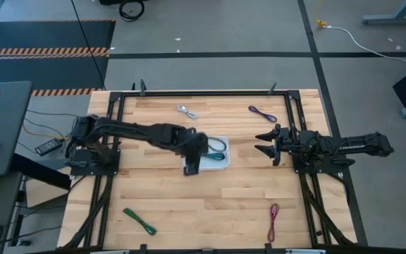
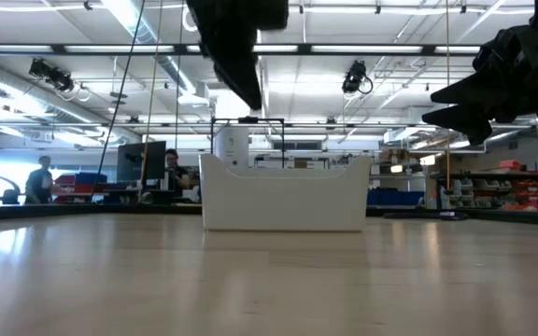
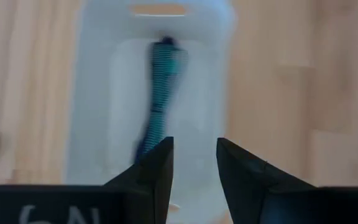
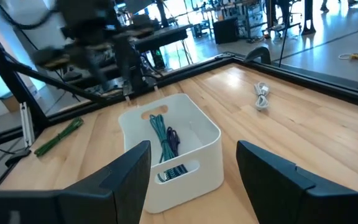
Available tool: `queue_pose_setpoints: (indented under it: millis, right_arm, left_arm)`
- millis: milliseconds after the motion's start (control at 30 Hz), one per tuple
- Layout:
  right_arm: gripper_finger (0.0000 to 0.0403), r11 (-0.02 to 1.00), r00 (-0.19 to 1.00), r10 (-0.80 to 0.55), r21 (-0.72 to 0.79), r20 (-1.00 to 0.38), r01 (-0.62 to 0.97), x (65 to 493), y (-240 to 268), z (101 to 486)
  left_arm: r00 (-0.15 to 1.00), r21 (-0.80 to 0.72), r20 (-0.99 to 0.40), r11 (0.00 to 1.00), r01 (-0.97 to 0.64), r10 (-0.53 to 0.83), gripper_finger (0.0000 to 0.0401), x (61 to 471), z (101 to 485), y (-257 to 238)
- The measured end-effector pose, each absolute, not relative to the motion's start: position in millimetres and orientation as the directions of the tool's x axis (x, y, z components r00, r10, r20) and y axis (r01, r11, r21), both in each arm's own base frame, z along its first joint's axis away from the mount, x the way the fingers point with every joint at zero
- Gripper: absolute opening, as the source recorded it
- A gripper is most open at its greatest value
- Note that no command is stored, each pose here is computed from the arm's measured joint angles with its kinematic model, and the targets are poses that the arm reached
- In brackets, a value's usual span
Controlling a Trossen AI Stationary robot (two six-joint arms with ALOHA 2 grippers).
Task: Pick and place USB-C Cables
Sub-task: Put the green charger cable into the white bin
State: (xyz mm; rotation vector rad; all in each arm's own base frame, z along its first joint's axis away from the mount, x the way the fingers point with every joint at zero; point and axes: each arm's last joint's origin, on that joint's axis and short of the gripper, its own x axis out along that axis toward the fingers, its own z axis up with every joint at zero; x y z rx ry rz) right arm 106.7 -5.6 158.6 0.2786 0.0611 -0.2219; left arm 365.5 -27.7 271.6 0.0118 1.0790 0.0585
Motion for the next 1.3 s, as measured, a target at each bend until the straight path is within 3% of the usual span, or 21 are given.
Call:
queue_pose_setpoints:
  millis: [433,767,1033,1300]
  right_arm:
    - [0.0244,0.936,0.973,-0.208,0.267,-0.098,0.228,106.6,-5.6,157.8]
    - [0.0244,0.919,0.973,-0.206,0.32,-0.105,0.23,106.5,-5.5,157.1]
    - [0.0244,0.911,0.983,-0.143,0.372,-0.112,0.175,107.0,-3.7,156.5]
    - [0.0244,0.907,0.986,-0.128,0.389,-0.111,0.161,107.0,-3.1,156.6]
  left_arm:
    - [0.275,0.028,-0.961,0.987,0.157,-0.016,0.013,311.8,277.0,-150.0]
    - [0.227,0.01,-0.972,0.946,0.325,-0.067,0.0131,266.2,262.8,-232.4]
    - [0.073,0.061,-0.997,0.922,0.382,0.036,0.0131,241.3,221.5,-270.5]
    - [0.113,0.176,-0.984,0.89,0.42,0.141,0.0131,230.9,192.8,-289.0]
